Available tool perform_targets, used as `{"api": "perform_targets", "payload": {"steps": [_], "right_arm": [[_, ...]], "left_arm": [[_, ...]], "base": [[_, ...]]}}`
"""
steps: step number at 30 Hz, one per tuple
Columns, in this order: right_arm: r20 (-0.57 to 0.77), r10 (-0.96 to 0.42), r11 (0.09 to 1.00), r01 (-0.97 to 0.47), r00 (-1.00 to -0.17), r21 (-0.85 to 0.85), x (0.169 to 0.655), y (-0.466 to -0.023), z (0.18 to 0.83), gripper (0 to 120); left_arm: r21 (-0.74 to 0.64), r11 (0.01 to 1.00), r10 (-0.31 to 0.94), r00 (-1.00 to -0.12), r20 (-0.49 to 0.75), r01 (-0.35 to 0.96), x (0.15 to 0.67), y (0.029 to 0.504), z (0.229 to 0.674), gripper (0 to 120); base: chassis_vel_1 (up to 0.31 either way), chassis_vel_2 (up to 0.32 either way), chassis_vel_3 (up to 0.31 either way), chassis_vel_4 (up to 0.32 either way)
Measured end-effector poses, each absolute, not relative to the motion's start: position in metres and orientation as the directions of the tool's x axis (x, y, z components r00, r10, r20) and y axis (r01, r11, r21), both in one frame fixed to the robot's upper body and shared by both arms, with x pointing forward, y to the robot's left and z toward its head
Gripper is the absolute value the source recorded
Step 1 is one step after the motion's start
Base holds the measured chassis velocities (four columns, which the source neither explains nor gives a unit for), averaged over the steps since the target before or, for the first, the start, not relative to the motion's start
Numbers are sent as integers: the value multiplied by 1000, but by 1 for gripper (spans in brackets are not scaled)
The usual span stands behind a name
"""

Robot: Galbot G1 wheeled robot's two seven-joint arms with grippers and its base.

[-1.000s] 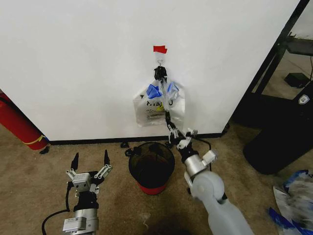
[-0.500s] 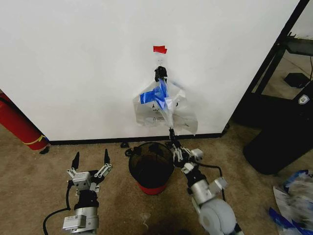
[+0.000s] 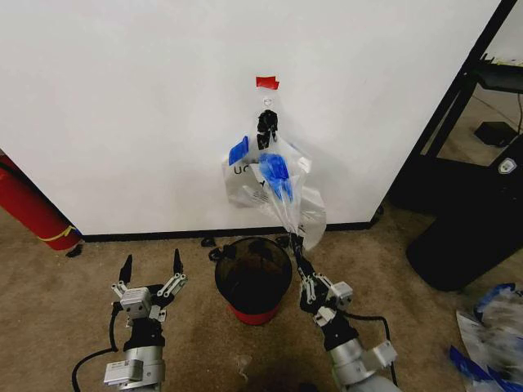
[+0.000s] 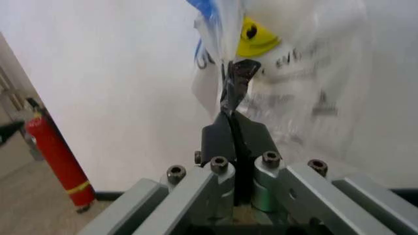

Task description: Pick up the garbage bag from the wall and place it over the trash bin.

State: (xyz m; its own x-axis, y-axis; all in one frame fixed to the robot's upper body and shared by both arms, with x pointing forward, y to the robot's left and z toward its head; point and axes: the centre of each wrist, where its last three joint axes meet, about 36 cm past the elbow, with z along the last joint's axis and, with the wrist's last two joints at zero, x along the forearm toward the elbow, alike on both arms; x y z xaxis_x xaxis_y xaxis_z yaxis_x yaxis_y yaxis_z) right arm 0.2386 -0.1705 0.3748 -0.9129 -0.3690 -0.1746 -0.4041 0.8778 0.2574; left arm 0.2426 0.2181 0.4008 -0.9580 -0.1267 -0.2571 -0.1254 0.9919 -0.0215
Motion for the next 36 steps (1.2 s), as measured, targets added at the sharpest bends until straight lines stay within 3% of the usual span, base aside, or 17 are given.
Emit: {"api": "perform_targets", "payload": {"steps": [29,31,36], "right_arm": [[-168,-301,915,-333,-939,227,180,-175,346,0],[-170,-294,917,-328,-941,228,182,-177,347,0],[-174,-274,912,-313,-946,266,205,-182,357,0]], "left_arm": [[-37,996,-87,-969,-231,-81,242,209,399,100],[-84,995,-74,-975,-207,-58,240,204,408,100],[-388,920,27,-996,-83,57,248,190,457,99]], "base": [[0,0,0,0],[0,0,0,0],[0,0,0,0]]}}
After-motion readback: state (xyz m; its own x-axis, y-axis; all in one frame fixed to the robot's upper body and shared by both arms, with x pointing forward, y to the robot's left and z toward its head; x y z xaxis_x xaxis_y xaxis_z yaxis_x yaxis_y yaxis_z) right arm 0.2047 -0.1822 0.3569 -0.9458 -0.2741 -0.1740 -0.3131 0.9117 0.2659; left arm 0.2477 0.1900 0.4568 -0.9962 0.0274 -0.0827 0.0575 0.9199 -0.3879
